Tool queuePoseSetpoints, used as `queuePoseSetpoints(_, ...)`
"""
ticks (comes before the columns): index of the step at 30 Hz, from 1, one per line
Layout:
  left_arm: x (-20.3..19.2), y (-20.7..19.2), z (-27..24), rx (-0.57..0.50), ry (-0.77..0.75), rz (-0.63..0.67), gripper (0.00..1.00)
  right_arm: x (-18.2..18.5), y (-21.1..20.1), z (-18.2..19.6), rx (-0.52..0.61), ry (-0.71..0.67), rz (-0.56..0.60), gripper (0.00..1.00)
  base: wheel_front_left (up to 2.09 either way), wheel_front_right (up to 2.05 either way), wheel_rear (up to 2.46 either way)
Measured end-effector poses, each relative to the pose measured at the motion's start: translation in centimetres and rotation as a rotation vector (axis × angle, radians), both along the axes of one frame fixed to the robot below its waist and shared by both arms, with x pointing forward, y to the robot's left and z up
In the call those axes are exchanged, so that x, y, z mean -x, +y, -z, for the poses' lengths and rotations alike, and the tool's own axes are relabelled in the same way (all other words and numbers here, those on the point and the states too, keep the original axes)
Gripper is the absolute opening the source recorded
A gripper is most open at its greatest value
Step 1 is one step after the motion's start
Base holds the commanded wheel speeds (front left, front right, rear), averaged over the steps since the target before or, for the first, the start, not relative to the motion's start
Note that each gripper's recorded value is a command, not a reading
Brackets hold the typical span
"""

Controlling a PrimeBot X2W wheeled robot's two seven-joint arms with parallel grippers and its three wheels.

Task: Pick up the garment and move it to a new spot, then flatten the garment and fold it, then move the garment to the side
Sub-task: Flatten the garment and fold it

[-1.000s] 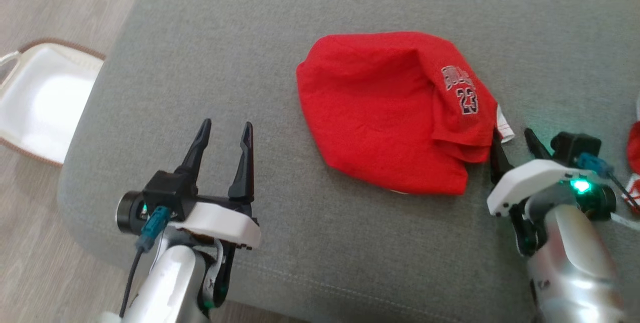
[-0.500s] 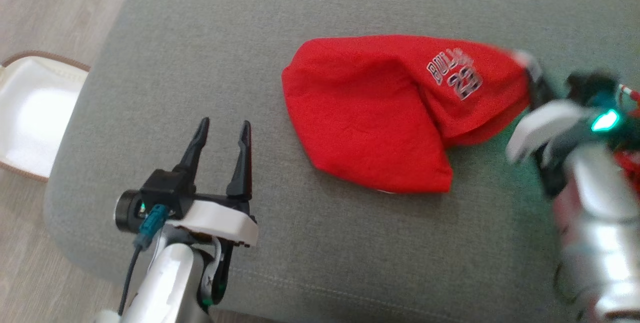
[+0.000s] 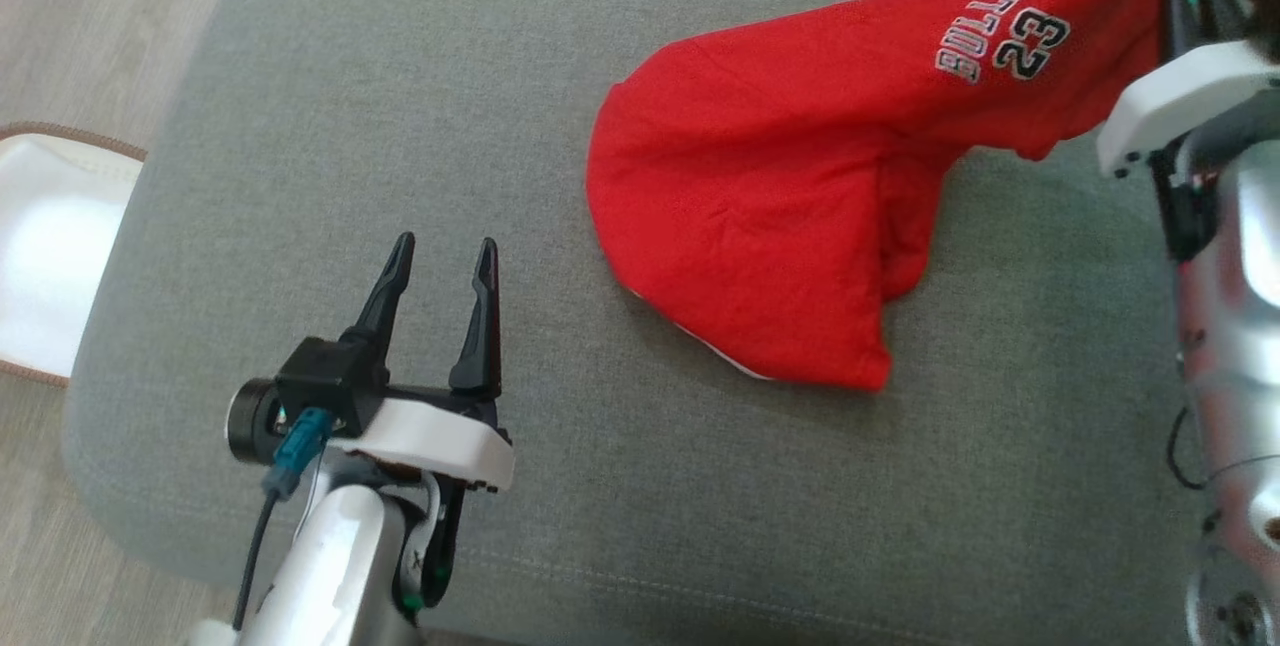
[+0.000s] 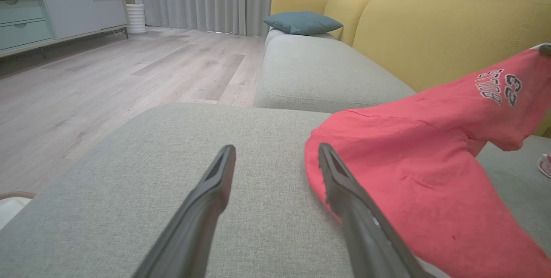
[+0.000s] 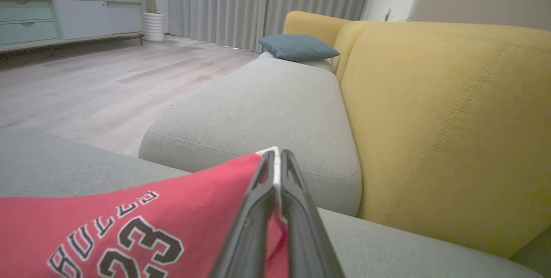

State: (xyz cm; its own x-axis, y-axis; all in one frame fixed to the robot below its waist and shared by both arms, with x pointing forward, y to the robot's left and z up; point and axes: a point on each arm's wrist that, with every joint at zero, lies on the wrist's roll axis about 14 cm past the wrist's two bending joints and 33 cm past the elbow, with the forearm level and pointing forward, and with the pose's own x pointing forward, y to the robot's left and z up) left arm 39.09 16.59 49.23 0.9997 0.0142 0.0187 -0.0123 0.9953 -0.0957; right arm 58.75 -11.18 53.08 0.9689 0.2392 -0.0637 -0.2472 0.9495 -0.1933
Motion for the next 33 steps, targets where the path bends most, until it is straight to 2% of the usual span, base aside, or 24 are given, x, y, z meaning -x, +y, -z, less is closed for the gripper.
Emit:
queuePoseSetpoints(1, 0.0, 0.0, 0.0, 0.0, 0.0, 0.001, 1.0, 0.1, 0.1, 0.2, 0.004, 0.002, -0.004, 1.0, 0.0, 0.0, 0.0)
queuePoseSetpoints(8, -0.1, -0.6, -0.8, 0.007, -0.025, 0.02, 1.0, 2.1, 2.0, 0.9, -0.055, -0.004, -0.033, 1.0, 0.0, 0.0, 0.0)
queuePoseSetpoints(24, -1.3, -4.3, -3.4, 0.042, -0.107, 0.121, 1.0, 10.5, -2.0, 1.8, -0.216, -0.059, 0.049, 1.0, 0.0, 0.0, 0.0)
queuePoseSetpoints(28, -1.4, -4.7, -3.3, 0.046, -0.104, 0.131, 1.0, 12.8, -2.4, 3.1, -0.277, -0.035, 0.065, 1.0, 0.0, 0.0, 0.0)
queuePoseSetpoints(33, -1.0, -4.7, -3.0, 0.05, -0.095, 0.127, 1.0, 15.2, -2.6, 5.0, -0.295, 0.014, 0.075, 1.0, 0.0, 0.0, 0.0)
